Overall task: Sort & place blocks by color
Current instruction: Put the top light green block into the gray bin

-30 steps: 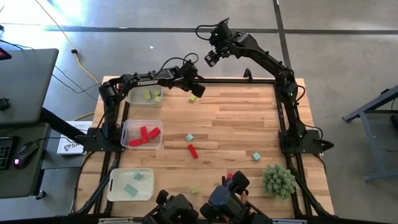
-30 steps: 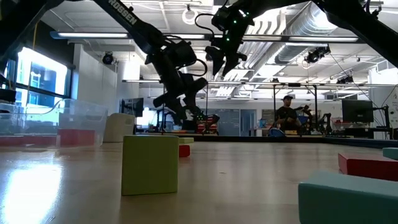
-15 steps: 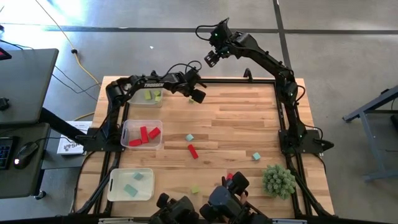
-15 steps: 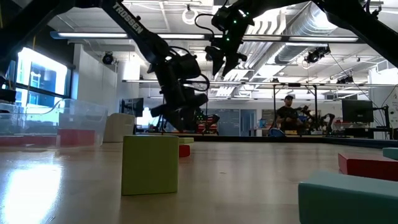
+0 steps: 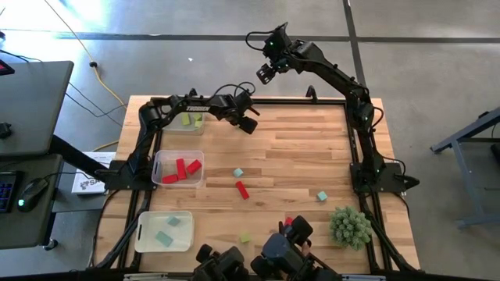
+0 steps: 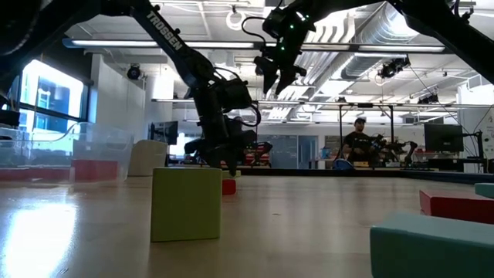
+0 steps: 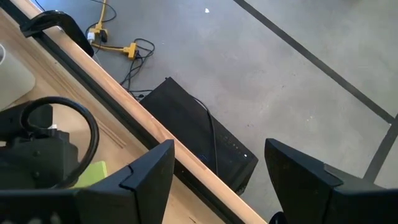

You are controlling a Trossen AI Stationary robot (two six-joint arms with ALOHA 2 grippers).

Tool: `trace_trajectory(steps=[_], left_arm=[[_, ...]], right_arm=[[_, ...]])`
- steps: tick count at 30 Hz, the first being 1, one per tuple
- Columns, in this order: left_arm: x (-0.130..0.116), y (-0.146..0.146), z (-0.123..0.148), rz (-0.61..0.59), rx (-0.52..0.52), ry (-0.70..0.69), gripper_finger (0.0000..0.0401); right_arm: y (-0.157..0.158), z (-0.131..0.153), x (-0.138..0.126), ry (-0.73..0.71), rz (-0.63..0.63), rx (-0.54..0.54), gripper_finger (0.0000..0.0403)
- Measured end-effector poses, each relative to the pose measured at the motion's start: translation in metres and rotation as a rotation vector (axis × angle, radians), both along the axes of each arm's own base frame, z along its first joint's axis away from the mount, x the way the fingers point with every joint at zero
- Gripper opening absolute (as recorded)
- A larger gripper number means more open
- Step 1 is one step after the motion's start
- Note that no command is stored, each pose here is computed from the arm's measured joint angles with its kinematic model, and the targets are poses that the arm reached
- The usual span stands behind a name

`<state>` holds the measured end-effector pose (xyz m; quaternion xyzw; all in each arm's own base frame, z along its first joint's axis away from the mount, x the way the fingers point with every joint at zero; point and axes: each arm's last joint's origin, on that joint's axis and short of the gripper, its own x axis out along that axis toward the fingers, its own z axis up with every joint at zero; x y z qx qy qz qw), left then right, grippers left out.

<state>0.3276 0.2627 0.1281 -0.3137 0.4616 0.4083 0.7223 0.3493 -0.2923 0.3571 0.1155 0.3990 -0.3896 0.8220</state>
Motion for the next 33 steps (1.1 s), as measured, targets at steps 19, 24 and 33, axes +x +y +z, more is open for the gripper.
trace_trajectory(steps=[19,24,33], left_arm=[[-0.005,-0.002,0.007,-0.161,-0.010,0.029,0.0099],[-0.015,-0.006,0.038,-0.182,-0.003,0.010,0.0099],[-0.043,-0.020,0.113,-0.212,0.132,0.002,0.0099]], right_arm=[[0.000,0.000,0.000,0.001,0.001,-0.001,0.0239],[0.000,0.000,0.000,0.002,0.002,-0.001,0.0239],[0.000,0.000,0.000,0.003,0.002,0.000,0.0239]])
